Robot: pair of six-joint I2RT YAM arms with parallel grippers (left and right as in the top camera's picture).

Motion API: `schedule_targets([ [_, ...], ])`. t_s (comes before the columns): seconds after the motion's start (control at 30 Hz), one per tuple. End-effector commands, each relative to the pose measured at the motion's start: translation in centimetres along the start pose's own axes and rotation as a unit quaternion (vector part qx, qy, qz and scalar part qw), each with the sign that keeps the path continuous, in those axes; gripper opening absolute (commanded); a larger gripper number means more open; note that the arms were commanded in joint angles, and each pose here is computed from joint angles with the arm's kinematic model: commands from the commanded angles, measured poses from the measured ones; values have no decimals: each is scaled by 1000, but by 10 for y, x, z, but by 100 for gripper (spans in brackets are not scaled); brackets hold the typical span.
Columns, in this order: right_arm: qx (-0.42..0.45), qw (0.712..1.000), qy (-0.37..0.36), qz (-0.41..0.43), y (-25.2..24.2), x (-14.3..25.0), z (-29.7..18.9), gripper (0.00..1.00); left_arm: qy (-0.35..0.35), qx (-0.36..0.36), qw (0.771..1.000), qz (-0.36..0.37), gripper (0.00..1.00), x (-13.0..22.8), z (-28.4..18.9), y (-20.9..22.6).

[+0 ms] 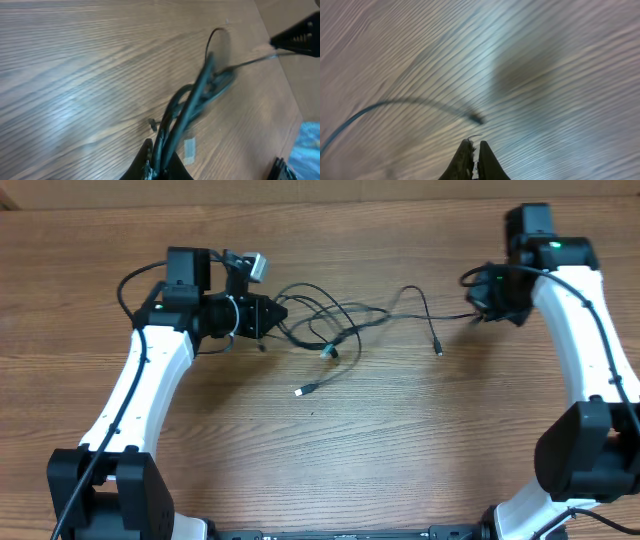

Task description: Untangle cables

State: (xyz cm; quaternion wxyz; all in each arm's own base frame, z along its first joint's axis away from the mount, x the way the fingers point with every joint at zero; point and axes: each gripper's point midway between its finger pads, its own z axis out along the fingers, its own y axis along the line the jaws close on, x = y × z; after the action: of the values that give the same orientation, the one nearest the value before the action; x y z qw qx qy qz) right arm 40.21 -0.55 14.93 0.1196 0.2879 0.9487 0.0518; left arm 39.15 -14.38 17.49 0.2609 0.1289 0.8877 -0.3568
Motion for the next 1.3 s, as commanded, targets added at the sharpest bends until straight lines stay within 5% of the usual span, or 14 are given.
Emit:
schedule_targets([
  [0.0, 1, 1000, -9, 27, -27, -16, -5, 4, -18, 0, 1000, -10, 4, -9, -12, 6],
  [0.33, -235, 959, 74, -143, 54, 25, -25, 4, -6, 7, 997, -77, 4, -5, -2, -6],
  [0.6, -344, 907, 118, -211, 106, 67, -49, 28, -21, -31, 961, -275, 4, -7, -4, 9],
  [0.87, -360, 865, 147, -316, 154, 133, -55, 46, -48, -42, 825, -562, 4, -9, -5, 19],
  [1.13, -391, 840, 173, -333, 192, 176, -68, 48, -96, -69, 701, -704, 4, -10, -8, 37],
  [1.17, -390, 842, 174, -329, 201, 183, -69, 48, -111, -75, 667, -733, 4, -10, -10, 43],
  [1.27, -346, 881, 159, -282, 210, 183, -58, 49, -126, -80, 637, -756, 5, -11, -11, 48],
])
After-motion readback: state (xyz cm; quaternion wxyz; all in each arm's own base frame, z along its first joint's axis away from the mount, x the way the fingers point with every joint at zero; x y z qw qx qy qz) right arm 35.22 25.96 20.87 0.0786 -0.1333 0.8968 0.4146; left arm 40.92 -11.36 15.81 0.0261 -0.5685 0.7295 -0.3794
